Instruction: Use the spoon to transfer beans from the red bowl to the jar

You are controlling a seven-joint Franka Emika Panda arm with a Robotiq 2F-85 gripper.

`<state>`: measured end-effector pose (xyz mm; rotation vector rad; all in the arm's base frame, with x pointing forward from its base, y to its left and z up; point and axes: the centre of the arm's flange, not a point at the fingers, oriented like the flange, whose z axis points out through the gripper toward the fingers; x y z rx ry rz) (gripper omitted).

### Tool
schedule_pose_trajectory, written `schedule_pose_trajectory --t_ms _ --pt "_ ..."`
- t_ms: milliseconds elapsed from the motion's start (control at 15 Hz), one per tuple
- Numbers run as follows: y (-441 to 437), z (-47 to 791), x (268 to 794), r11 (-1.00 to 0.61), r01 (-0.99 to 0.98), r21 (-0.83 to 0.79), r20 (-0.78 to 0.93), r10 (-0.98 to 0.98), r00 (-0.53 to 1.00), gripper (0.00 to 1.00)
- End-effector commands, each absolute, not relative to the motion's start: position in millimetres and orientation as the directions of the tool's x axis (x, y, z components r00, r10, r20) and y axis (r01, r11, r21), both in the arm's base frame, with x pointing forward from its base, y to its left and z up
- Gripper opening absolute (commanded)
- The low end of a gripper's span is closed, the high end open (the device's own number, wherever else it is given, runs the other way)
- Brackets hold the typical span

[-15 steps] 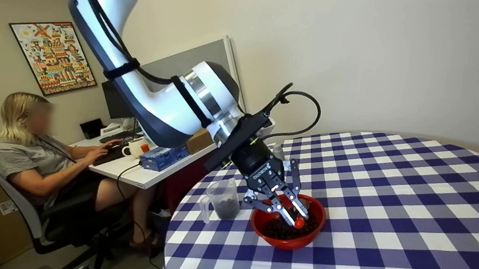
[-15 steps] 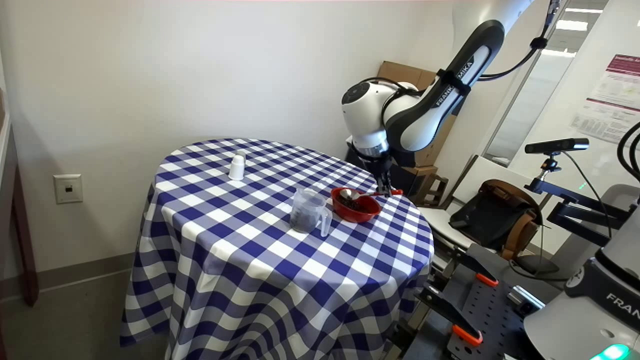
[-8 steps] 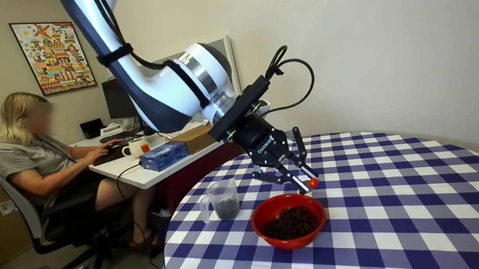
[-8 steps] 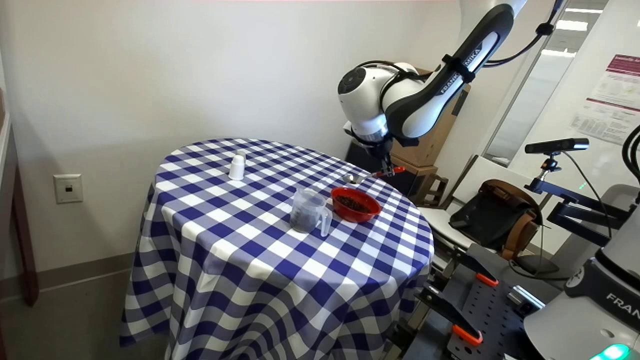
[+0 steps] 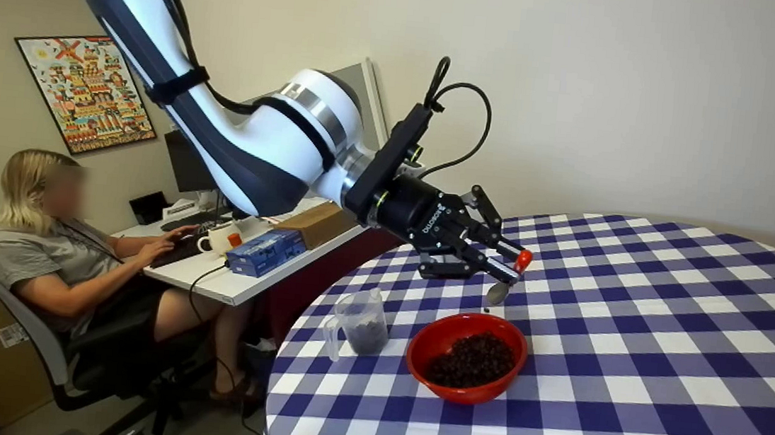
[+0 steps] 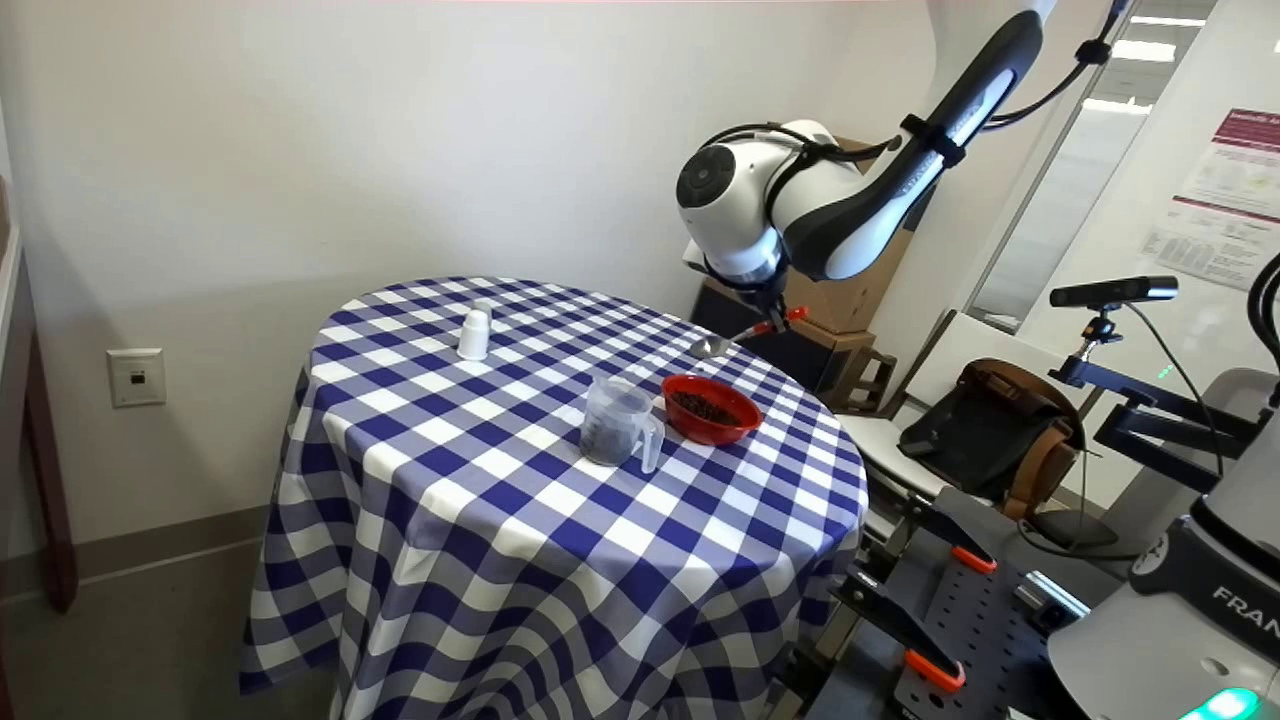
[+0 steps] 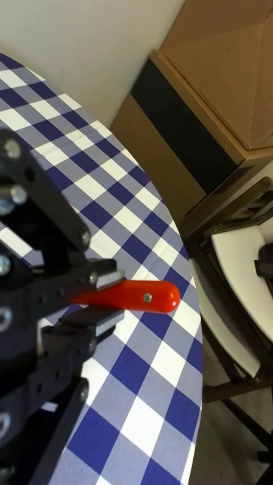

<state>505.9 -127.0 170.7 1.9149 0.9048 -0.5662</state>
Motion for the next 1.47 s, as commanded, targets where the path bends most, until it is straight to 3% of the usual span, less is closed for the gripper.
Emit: schedule_pose_trajectory --t_ms 0,867,1400 --pt "-120 179 497 -0.189 0.829 0.526 -0.747 0.364 0.557 0.06" --pt "-101 148 471 0.165 0.862 0.479 -0.848 0.338 0.407 0.06" --pt "-104 133 456 0.250 0.839 0.483 -0.858 0.328 0.396 0.06"
